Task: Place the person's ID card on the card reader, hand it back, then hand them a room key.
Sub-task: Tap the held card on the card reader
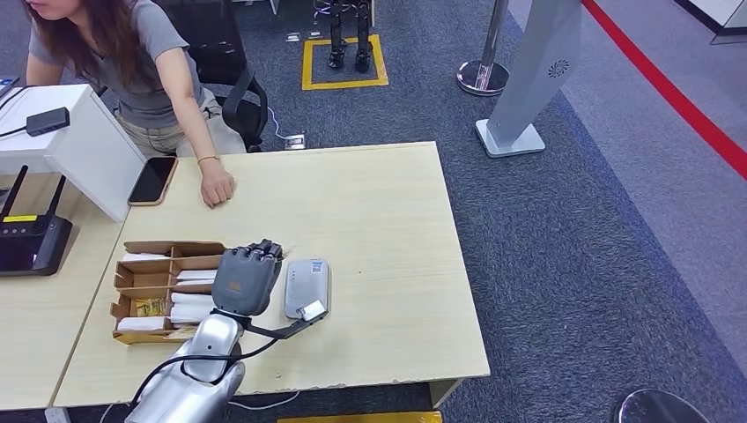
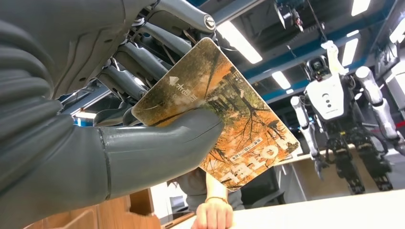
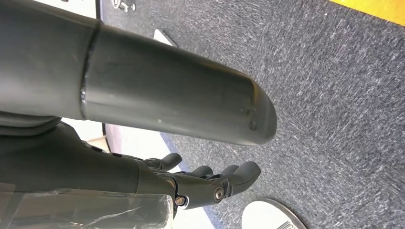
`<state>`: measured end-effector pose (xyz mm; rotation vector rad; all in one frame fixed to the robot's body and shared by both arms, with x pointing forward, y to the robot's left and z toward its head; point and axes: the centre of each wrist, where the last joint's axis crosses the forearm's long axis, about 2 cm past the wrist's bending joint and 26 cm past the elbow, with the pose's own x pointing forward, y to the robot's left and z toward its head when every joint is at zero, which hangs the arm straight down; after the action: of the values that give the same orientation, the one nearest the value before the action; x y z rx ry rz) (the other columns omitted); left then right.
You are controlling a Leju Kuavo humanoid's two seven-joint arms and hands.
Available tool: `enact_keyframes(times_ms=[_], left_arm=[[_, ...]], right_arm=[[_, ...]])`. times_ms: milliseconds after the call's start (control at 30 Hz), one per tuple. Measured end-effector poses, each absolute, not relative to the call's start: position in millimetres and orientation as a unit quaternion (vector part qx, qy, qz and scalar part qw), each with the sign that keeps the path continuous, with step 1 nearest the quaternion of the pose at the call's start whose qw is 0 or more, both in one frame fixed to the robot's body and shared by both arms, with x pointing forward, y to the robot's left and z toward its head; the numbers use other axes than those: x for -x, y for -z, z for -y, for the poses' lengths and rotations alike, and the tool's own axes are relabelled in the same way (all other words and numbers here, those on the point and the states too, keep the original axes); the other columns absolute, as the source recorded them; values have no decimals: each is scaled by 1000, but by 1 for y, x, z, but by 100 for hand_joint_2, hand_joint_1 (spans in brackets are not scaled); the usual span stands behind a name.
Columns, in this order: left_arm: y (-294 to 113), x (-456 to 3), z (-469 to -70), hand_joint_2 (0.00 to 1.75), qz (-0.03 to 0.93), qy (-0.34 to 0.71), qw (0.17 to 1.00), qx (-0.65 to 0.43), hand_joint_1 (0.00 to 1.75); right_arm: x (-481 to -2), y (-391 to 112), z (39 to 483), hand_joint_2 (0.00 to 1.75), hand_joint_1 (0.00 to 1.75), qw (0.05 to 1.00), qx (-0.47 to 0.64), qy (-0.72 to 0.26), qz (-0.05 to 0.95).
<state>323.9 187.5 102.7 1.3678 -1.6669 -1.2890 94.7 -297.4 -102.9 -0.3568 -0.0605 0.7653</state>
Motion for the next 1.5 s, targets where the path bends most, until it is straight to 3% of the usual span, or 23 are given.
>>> enact_keyframes(times_ms=[800, 1500], left_arm=[[-92, -324, -183, 175, 609, 530, 307, -504, 175], [-74, -313, -156, 175, 598, 588, 299, -455, 175]], right_arm=[[-95, 103, 297, 0, 0, 915, 171, -365, 25], [-96, 103, 297, 0, 0, 916, 171, -364, 14]])
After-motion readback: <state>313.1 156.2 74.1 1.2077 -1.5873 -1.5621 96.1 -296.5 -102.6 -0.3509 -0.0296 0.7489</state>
